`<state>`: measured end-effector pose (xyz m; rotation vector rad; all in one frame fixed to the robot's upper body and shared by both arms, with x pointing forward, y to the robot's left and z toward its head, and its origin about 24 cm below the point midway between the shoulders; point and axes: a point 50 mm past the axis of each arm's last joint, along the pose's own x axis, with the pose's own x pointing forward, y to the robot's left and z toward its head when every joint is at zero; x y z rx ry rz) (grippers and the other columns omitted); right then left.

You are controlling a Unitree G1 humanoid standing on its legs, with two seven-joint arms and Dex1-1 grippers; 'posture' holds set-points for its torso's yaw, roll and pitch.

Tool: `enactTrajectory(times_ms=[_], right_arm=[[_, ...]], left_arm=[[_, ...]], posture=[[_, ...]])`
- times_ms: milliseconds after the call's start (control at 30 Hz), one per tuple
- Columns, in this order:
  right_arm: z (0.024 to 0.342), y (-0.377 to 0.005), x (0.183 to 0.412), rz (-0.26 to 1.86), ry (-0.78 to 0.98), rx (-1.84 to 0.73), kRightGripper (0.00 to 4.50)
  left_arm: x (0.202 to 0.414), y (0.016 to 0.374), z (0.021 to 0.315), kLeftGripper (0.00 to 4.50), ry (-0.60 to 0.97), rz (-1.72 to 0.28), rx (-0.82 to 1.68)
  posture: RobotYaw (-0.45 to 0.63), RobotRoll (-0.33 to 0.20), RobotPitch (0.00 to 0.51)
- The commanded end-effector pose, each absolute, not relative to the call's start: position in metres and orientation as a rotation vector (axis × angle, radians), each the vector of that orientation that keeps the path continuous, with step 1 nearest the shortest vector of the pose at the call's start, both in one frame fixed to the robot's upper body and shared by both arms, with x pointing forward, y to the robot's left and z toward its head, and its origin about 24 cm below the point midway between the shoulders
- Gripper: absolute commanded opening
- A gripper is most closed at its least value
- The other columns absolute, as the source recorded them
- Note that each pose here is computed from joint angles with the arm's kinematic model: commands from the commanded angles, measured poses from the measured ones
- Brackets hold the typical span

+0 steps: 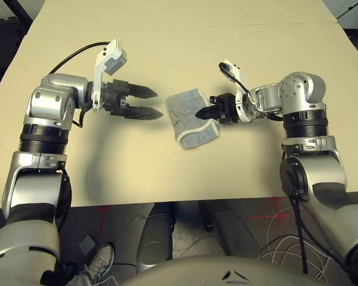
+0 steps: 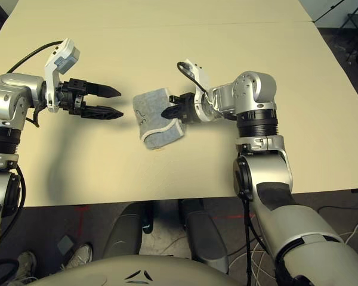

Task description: Wipe the water off the table with a rag.

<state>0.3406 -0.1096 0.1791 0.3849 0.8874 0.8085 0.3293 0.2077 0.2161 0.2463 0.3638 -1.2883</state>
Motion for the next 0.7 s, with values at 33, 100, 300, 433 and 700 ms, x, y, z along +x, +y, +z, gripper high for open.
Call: enactTrajectory(times_ms=[33, 100, 300, 433, 700], right_arm=[[0.175, -0.127, 0.340, 0.751, 0.910, 0.389, 0.02], [0.174, -0.136, 0.342, 0.722, 0.907, 0.383, 0.02], [0.173, -0.162, 0.349, 0.634, 0.884, 0.357, 0.02], [0.170, -0.180, 0.357, 0.567, 0.856, 0.327, 0.02], [0.173, -0.200, 0.371, 0.503, 0.795, 0.310, 0.02]], left_arm=[[0.328, 0.205, 0.215, 4.50, 0.374, -1.314, 0.250], [0.328, 0.206, 0.215, 4.50, 0.375, -1.314, 0.250], [0.329, 0.205, 0.215, 4.50, 0.373, -1.314, 0.251], [0.329, 0.205, 0.215, 4.50, 0.371, -1.314, 0.253], [0.330, 0.205, 0.215, 4.50, 0.367, -1.314, 0.255]], posture=[[-0.10, 0.000, 0.271], [-0.10, 0.000, 0.267], [-0.11, 0.000, 0.264], [-0.11, 0.000, 0.260], [-0.11, 0.000, 0.252]])
